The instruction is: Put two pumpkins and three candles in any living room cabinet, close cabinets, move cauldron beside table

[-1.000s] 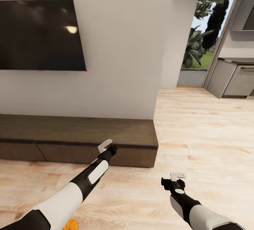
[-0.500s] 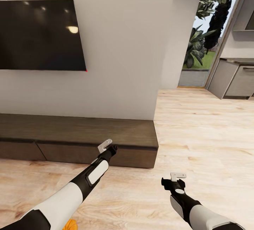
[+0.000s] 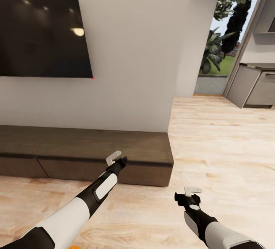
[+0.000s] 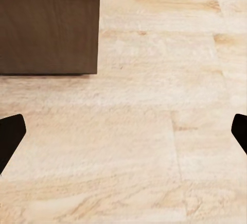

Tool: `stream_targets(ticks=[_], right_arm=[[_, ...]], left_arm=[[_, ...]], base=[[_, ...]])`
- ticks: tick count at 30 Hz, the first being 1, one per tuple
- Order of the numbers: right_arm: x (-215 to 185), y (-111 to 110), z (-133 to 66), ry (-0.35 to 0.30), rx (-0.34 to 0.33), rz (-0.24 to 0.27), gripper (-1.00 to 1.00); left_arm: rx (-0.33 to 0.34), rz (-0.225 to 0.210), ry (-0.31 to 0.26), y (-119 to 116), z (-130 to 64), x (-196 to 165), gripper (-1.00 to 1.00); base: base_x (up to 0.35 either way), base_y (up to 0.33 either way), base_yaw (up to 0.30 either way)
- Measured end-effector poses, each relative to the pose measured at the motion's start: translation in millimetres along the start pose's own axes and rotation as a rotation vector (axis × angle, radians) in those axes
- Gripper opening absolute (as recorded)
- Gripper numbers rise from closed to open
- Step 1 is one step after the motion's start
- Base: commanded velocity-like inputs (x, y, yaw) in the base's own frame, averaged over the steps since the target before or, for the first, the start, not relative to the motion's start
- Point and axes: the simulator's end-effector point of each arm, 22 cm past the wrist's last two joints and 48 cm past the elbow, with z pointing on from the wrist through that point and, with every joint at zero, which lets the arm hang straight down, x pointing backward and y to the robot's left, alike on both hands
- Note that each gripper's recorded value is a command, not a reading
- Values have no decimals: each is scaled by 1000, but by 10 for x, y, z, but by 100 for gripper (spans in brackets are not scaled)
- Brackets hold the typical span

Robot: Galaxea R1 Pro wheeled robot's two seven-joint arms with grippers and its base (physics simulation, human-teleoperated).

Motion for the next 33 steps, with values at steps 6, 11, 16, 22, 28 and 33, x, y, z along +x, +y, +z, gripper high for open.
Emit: stream_targets(ticks=[6,11,16,22,28,33], right_arm=[[-1,1,0,0,0,0,100],[5,1,-1,0,-1,0,100],[7,1,-2,0,-1,0,100],[-10,0,-9,-3,0,2,100],[-30,-3,-16,-7,0,3,100],[-23,-2,-18,-5,0,2,100]], left_arm=[[0,0,0,1,0,0,100],[-1,0,0,2,0,0,100],[-1,0,0,2,0,0,100],[1,0,-3,-10,-9,-16,100],[4,0,-6,-27,-20,-34,100],[5,0,-7,-31,-22,-38,100]], base=[[17,3,0],[1,0,0],[0,0,-25],[0,0,-193],[52,19,-153],[168,59,-17]])
